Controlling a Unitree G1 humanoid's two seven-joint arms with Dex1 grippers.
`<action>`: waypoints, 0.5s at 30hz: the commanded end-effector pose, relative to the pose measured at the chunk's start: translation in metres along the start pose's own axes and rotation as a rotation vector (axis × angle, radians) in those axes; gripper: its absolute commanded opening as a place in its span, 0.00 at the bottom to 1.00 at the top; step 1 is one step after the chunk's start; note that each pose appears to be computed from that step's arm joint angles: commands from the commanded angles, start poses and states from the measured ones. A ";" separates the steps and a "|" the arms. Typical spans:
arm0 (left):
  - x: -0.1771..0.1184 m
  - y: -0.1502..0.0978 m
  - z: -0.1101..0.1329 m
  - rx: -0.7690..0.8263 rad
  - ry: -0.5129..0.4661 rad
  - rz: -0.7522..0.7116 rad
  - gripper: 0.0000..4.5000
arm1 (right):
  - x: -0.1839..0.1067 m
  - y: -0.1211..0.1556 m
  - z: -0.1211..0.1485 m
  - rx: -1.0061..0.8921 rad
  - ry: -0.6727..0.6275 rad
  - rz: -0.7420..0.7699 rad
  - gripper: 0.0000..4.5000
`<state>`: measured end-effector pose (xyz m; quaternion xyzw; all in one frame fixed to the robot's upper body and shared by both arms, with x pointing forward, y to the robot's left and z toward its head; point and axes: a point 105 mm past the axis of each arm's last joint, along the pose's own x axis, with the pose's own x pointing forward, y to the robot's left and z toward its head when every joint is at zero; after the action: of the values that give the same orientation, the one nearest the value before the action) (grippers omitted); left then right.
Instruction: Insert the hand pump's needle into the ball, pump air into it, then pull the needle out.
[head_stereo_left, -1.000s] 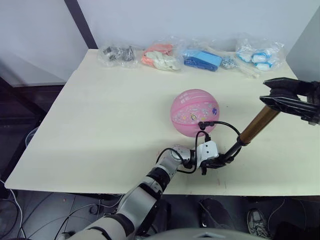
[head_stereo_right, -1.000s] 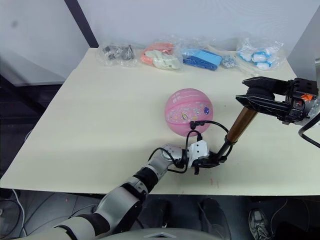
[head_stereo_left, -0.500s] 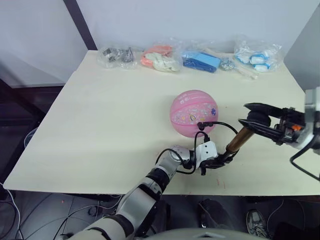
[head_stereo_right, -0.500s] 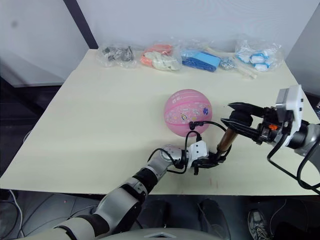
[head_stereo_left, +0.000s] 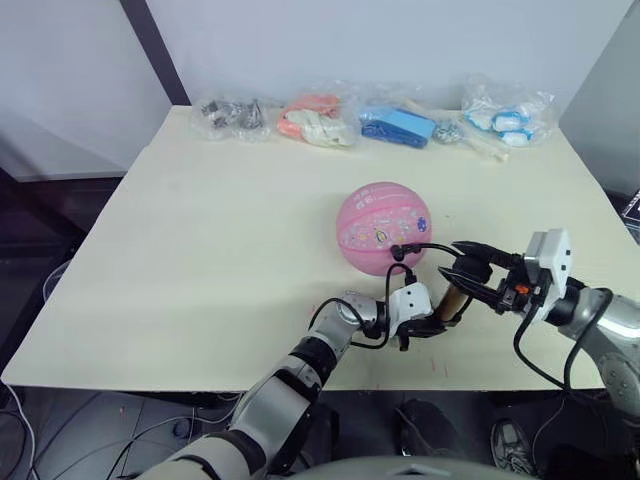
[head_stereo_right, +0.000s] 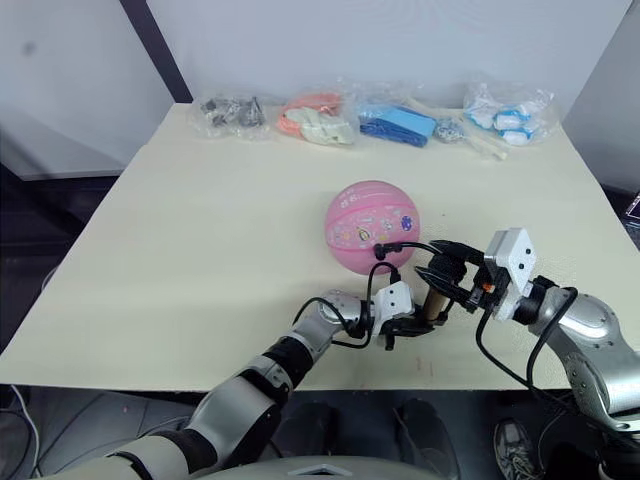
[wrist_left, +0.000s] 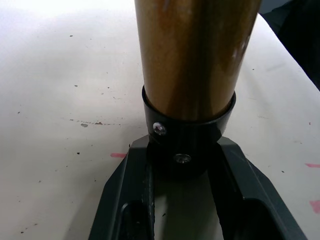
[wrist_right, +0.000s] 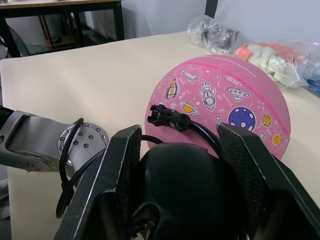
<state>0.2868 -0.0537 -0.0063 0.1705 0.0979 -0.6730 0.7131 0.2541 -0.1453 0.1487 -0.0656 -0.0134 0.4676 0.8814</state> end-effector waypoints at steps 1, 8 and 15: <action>-0.005 -0.016 -0.037 -0.095 0.114 -0.029 0.24 | -0.004 -0.002 -0.006 0.061 0.042 0.005 0.45; -0.004 -0.016 -0.037 -0.096 0.112 -0.028 0.24 | -0.016 -0.007 0.056 0.057 -0.078 0.049 0.45; -0.004 -0.016 -0.036 -0.096 0.111 -0.031 0.24 | -0.031 -0.008 0.103 -0.009 -0.065 0.102 0.45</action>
<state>0.2863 -0.0577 -0.0026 0.1654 0.0906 -0.6765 0.7119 0.2441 -0.1672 0.2331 -0.0472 -0.0099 0.4961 0.8669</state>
